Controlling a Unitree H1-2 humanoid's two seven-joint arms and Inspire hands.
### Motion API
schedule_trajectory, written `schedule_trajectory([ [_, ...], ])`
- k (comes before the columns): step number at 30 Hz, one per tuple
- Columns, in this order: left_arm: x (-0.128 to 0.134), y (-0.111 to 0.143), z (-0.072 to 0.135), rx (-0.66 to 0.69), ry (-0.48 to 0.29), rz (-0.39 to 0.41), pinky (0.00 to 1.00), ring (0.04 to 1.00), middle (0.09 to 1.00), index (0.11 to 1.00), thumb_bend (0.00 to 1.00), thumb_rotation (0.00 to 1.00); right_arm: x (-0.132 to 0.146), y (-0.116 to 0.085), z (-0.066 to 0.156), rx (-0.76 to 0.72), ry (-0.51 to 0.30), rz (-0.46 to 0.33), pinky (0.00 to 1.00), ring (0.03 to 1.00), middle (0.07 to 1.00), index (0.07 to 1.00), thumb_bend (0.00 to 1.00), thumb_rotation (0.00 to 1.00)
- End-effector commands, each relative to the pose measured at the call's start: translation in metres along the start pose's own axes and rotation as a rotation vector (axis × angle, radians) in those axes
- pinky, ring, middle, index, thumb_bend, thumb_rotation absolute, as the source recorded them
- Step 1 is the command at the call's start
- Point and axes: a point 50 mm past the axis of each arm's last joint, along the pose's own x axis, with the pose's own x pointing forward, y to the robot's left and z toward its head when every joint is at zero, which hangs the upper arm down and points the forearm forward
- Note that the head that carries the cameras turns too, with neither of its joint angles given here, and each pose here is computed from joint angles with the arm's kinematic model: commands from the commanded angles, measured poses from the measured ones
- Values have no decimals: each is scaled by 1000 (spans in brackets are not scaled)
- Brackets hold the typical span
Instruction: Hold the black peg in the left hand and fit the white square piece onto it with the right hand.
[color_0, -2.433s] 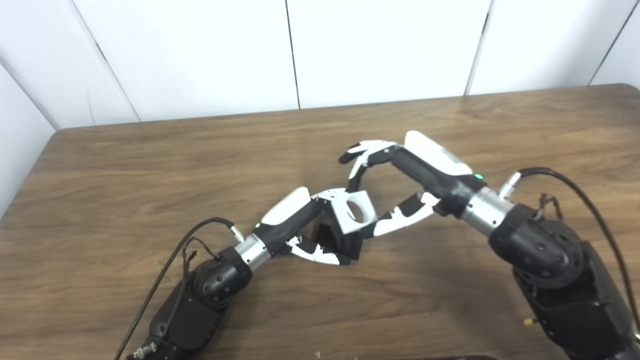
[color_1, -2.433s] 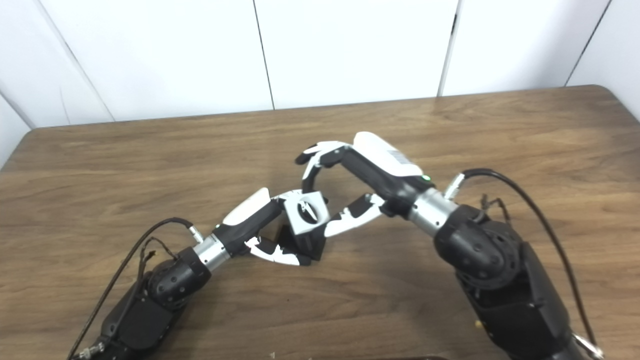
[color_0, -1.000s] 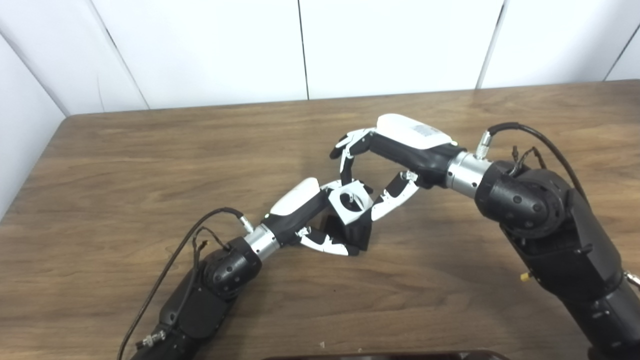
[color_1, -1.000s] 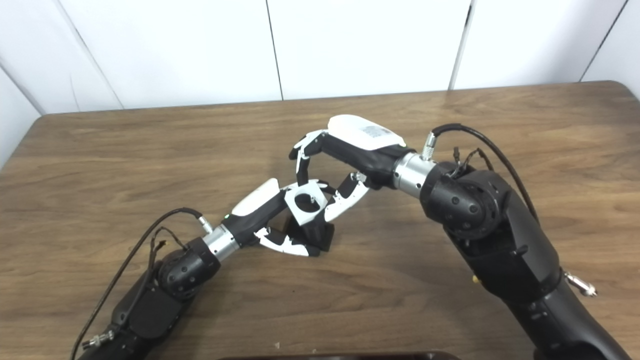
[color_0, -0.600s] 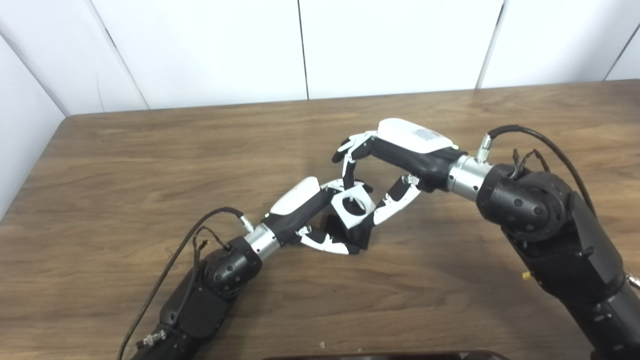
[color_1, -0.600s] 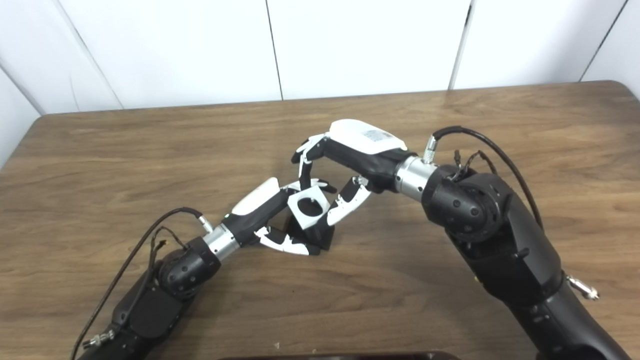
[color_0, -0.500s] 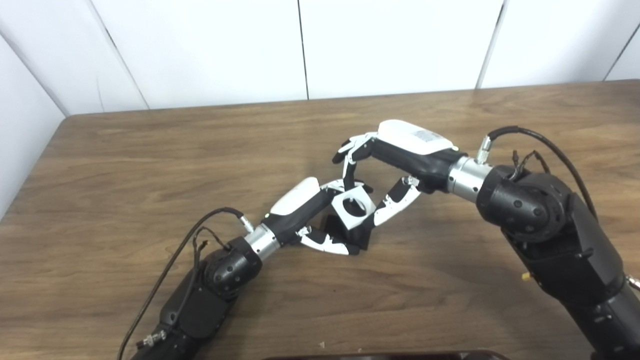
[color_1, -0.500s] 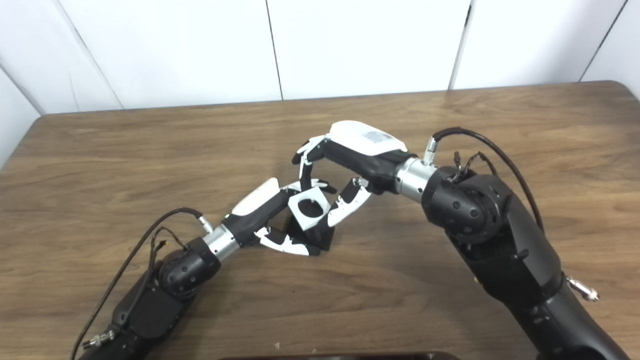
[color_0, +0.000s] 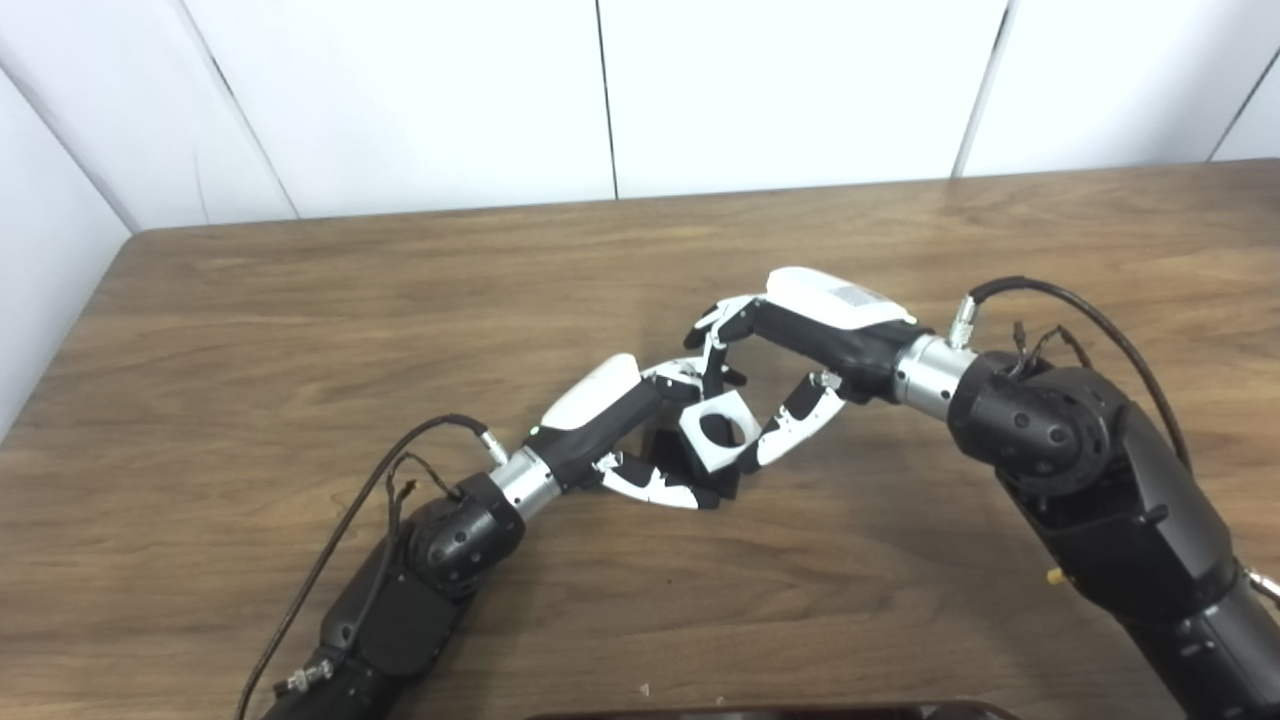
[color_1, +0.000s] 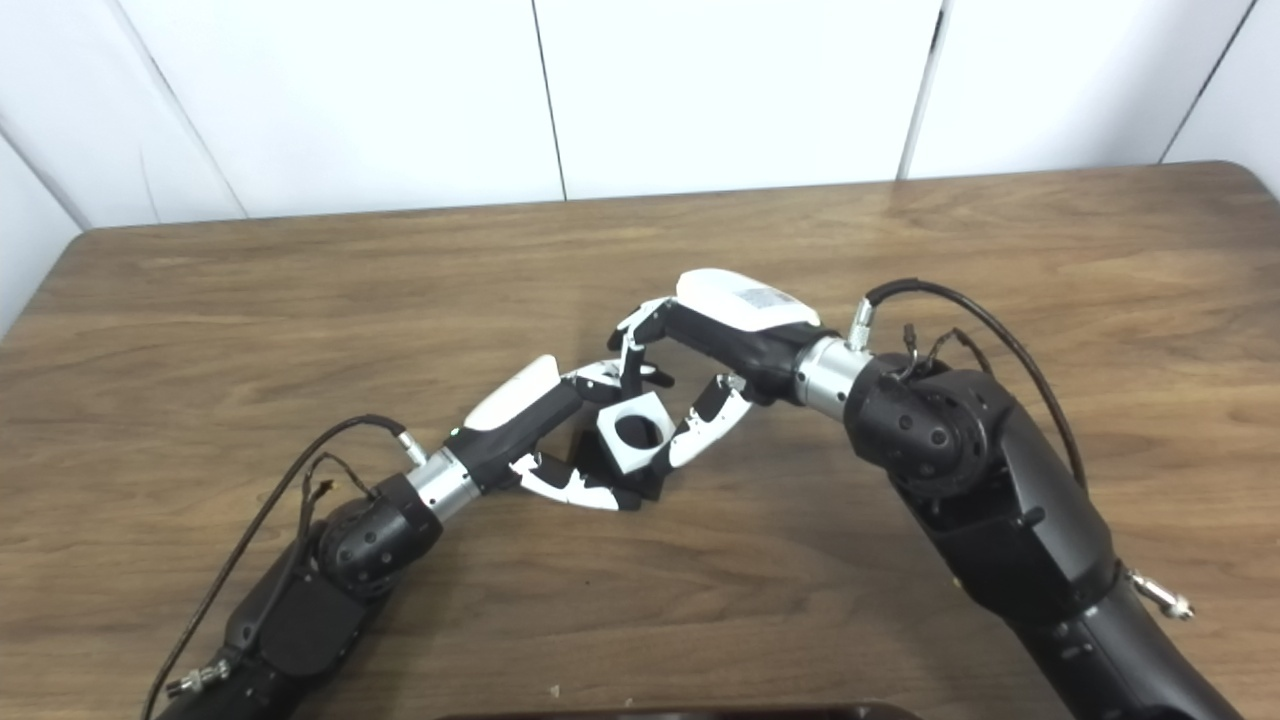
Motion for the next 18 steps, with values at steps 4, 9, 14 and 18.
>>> schedule_trajectory([
  [4,-19,-32,-23,3,190,-174,779,893,850,492,521,75,3,-15,1,-25,-34,-65,916,897,809,481,519,141],
  [9,-19,-34,-21,6,193,-184,781,893,855,492,522,74,4,-12,-2,-16,-29,-65,915,896,810,481,518,141],
  [14,-20,-35,-20,0,195,-186,795,895,857,492,522,73,7,-8,-6,3,-22,-69,921,895,809,481,518,141],
  [18,-20,-35,-20,6,195,-187,792,894,857,492,522,74,11,-5,-6,13,-25,-70,916,888,806,481,518,143],
])
